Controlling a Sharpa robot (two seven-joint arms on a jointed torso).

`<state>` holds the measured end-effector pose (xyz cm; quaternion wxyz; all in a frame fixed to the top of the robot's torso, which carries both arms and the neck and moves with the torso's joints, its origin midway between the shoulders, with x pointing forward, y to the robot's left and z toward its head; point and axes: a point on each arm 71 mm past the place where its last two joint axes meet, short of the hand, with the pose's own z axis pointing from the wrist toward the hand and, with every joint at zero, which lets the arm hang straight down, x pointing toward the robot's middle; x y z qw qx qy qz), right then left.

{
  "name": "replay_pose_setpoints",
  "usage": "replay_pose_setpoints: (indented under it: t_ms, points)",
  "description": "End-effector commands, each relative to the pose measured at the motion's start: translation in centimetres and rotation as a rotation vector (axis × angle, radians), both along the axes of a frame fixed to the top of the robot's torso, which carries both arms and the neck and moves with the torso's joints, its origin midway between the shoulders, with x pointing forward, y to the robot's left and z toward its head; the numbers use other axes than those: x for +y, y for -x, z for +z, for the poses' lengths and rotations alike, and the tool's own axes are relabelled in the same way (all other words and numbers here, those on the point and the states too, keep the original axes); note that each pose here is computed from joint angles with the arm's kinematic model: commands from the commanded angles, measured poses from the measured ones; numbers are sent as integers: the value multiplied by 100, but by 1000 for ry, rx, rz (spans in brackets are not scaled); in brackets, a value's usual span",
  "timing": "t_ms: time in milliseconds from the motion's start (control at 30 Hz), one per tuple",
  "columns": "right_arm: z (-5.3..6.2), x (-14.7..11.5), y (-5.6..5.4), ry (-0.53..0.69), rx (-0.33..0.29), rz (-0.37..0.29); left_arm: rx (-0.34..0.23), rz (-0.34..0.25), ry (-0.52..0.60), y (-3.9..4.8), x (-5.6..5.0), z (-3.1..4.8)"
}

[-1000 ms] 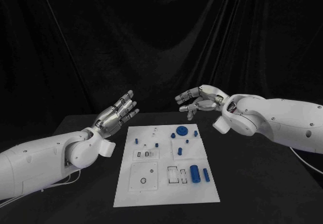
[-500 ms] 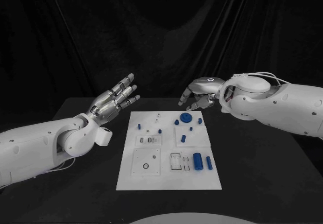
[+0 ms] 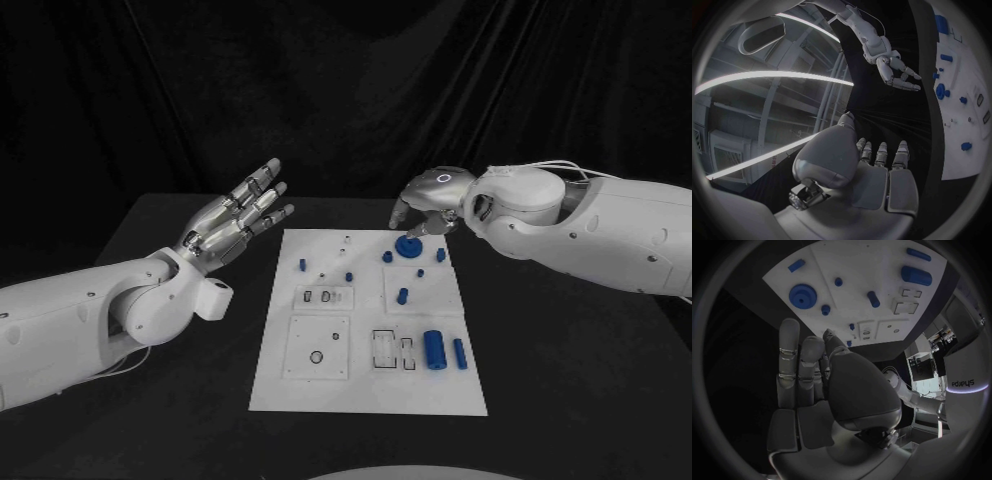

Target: Assemble the parts on the task board

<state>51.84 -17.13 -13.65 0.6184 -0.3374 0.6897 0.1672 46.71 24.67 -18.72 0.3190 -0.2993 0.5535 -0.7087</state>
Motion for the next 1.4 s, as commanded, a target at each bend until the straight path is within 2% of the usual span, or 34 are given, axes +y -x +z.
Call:
replay_pose_setpoints:
  t_ms: [33,567,900,1133,1400]
  points:
    - [-27,-11,-21,27,-37,-13,-19,-18,15,0,-7,35]
    - [-220,-29,-93,19,-20,-10,-14,-27,15,-8,-5,31]
    - [-271,-33,-77,31,7,0,-13,-37,19,-18,-29,28]
    - [-304,-72,-92,22,35,-19,-12,-54,28,-12,-76,31]
    - [-365,-110,-108,25,51,-32,-11,-56,26,-31,-70,23]
